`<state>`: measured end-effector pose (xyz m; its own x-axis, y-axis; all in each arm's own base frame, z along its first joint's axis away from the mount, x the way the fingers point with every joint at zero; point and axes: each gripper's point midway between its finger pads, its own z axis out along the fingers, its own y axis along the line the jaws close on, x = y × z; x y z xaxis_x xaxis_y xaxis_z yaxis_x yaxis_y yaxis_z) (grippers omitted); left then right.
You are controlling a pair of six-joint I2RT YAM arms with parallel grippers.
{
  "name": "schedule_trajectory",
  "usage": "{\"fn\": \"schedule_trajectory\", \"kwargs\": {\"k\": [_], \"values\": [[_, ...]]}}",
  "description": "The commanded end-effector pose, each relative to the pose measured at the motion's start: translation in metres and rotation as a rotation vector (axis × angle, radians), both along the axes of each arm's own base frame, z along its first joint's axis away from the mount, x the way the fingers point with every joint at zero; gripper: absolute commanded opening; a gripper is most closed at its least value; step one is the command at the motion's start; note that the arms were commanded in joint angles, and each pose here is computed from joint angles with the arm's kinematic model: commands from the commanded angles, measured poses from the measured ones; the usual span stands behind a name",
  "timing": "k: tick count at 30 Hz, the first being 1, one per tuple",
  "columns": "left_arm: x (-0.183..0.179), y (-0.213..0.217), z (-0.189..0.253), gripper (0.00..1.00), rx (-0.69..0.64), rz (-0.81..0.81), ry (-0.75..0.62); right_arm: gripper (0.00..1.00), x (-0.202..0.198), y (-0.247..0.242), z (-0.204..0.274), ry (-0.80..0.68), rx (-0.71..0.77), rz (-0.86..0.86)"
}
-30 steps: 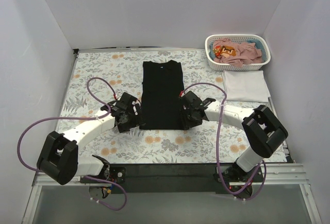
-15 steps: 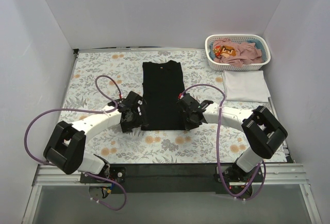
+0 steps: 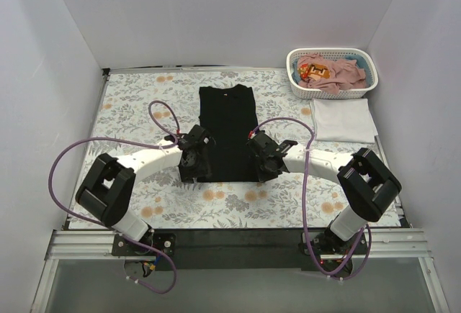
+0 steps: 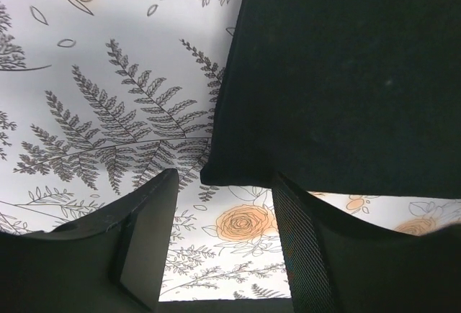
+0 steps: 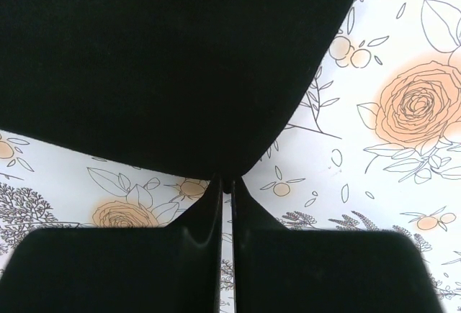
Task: Fold and stack the t-shirts
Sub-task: Fold the tshirt
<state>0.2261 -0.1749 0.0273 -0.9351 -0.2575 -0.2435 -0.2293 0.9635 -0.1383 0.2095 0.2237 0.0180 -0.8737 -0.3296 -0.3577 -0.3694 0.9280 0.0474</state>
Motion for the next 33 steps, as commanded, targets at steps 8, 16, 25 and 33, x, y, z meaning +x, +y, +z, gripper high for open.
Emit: {"fn": "schedule_trajectory", "kwargs": {"k": [8,16,25,33], "values": [[-0.006,0.0,-0.016,0.49,0.086,-0.017,0.064,0.01,-0.03,-0.031,-0.026,0.116,-0.14,0.034],[-0.015,0.007,-0.02,0.29,0.144,-0.012,0.084,0.01,-0.028,-0.028,-0.024,0.108,-0.128,0.036],[-0.027,0.012,-0.022,0.0,0.156,-0.014,0.108,0.01,-0.033,-0.019,-0.014,0.107,-0.096,0.114],[-0.099,0.016,-0.004,0.0,0.183,-0.076,0.178,0.01,-0.103,-0.024,0.0,0.237,-0.104,0.225]]}}
